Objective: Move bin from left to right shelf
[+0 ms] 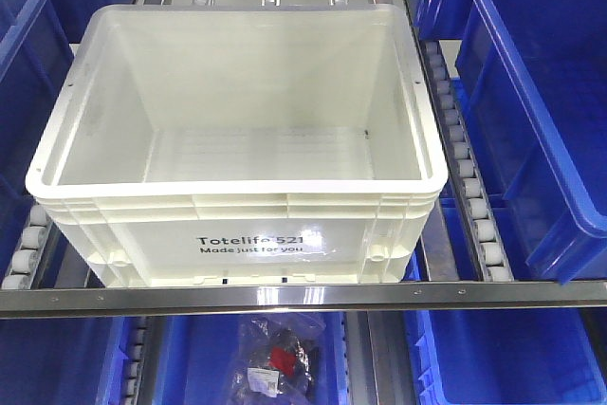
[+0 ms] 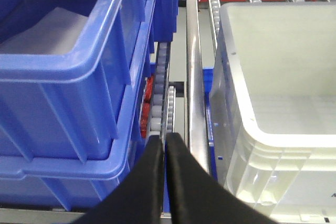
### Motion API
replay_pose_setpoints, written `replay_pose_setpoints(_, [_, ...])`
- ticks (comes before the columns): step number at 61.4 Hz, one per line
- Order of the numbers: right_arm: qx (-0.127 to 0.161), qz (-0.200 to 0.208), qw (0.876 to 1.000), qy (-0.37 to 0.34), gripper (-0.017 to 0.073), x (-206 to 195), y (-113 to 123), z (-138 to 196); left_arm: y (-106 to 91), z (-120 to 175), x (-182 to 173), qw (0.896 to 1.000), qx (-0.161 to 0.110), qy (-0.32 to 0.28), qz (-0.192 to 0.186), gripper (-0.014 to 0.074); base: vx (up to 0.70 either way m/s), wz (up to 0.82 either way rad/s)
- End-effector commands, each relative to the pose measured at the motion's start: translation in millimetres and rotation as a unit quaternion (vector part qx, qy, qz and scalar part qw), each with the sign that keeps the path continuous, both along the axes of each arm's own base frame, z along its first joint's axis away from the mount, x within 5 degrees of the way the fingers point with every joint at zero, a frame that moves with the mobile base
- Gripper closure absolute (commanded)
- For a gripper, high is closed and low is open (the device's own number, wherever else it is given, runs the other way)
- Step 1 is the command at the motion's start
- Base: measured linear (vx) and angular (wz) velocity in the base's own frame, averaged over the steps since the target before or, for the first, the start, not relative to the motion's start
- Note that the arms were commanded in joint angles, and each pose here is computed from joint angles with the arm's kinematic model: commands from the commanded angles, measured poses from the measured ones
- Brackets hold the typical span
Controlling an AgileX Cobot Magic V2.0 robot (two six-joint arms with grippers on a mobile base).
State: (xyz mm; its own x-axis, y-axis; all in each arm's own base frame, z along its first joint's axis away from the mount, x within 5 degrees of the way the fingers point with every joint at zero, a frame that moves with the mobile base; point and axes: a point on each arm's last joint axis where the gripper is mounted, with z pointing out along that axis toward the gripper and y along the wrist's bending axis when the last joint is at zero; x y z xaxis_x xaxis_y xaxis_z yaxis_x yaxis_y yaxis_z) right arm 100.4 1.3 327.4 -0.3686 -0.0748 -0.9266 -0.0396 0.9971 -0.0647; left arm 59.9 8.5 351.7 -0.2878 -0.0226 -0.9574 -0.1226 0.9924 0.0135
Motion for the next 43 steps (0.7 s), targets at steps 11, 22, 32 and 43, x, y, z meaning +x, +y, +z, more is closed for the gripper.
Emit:
replay_pose_setpoints(11, [-0.001, 0.001, 1.000, -0.011, 0.0453, 9.3, 0.1, 8.9, -0.1, 8.6, 2.9, 1.000, -0.004, -0.022, -0.001, 0.0471, 0.00, 0.00])
replay_pose_setpoints(22, [-0.001, 0.001, 1.000, -0.003, 0.0113, 8.8, 0.2, 7.5, -0.1, 9.2, 3.0, 1.000, -0.003, -0.025, -0.001, 0.0183, 0.00, 0.00])
replay_pose_setpoints(32, [0.002, 0.000, 1.000, -0.001, -0.0137, 8.7, 0.2, 7.2, -0.1, 10.5, 3.3, 0.999, -0.002, -0.032, -0.001, -0.0001, 0.00, 0.00])
replay_pose_setpoints(43, [0.001, 0.000, 1.000, 0.002, -0.0161, 8.6, 0.2, 6.9, -0.1, 11.1, 3.0, 1.000, 0.004, -0.030, -0.003, -0.0018, 0.00, 0.00])
